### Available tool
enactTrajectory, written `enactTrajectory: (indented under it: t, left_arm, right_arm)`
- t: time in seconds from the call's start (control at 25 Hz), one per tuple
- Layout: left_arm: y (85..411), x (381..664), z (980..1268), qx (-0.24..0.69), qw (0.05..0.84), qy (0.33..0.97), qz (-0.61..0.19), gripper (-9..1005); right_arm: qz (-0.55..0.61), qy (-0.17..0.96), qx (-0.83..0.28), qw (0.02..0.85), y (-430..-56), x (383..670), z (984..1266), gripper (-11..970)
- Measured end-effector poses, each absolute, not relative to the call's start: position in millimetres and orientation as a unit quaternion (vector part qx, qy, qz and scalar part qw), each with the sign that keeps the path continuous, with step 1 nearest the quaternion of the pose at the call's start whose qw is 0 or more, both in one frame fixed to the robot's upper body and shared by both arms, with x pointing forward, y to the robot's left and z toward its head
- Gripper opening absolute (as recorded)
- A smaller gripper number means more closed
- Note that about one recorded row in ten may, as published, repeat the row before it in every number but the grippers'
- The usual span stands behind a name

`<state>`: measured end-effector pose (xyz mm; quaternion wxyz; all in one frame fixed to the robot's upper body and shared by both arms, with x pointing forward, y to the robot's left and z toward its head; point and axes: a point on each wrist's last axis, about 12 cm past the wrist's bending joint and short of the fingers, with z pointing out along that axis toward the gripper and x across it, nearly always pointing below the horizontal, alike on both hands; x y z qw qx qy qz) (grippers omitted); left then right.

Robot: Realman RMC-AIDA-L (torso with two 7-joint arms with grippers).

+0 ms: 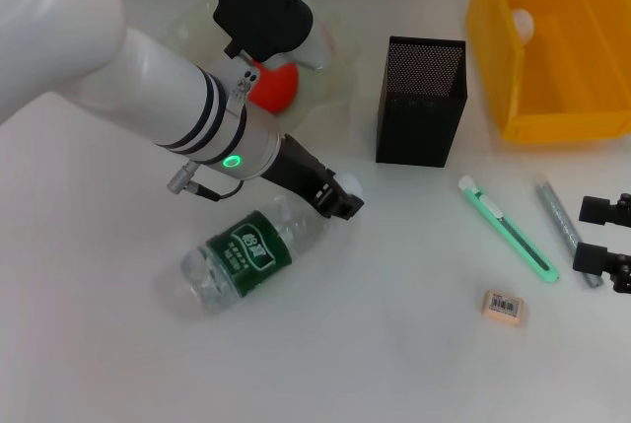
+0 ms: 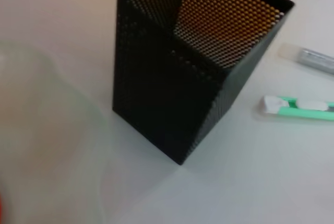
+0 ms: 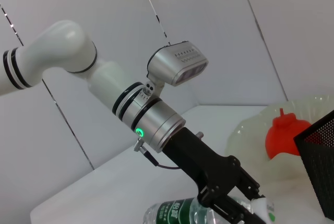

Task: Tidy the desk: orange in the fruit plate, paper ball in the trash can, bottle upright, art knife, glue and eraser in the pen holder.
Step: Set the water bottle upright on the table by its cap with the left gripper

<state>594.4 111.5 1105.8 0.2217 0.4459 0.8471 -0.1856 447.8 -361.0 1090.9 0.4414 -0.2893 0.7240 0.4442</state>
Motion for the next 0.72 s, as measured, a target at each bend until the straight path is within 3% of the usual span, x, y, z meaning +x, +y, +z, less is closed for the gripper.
enactTrajectory:
  t: [0.32, 0.72]
  left_arm:
    - [122.3, 563.8, 1143.1, 0.468, 0.285, 0.807, -0.219, 438]
    - [188.2, 535.6, 1162.9, 0.412, 0.393, 0.77, -0.288, 447]
  right_arm:
    - [0.45, 0.718, -0.283, 0.449, -358.7, 448.4, 1090.5, 754]
    - [0.471, 0.701, -0.28, 0.457, -342.6, 454.6, 1088.6, 752]
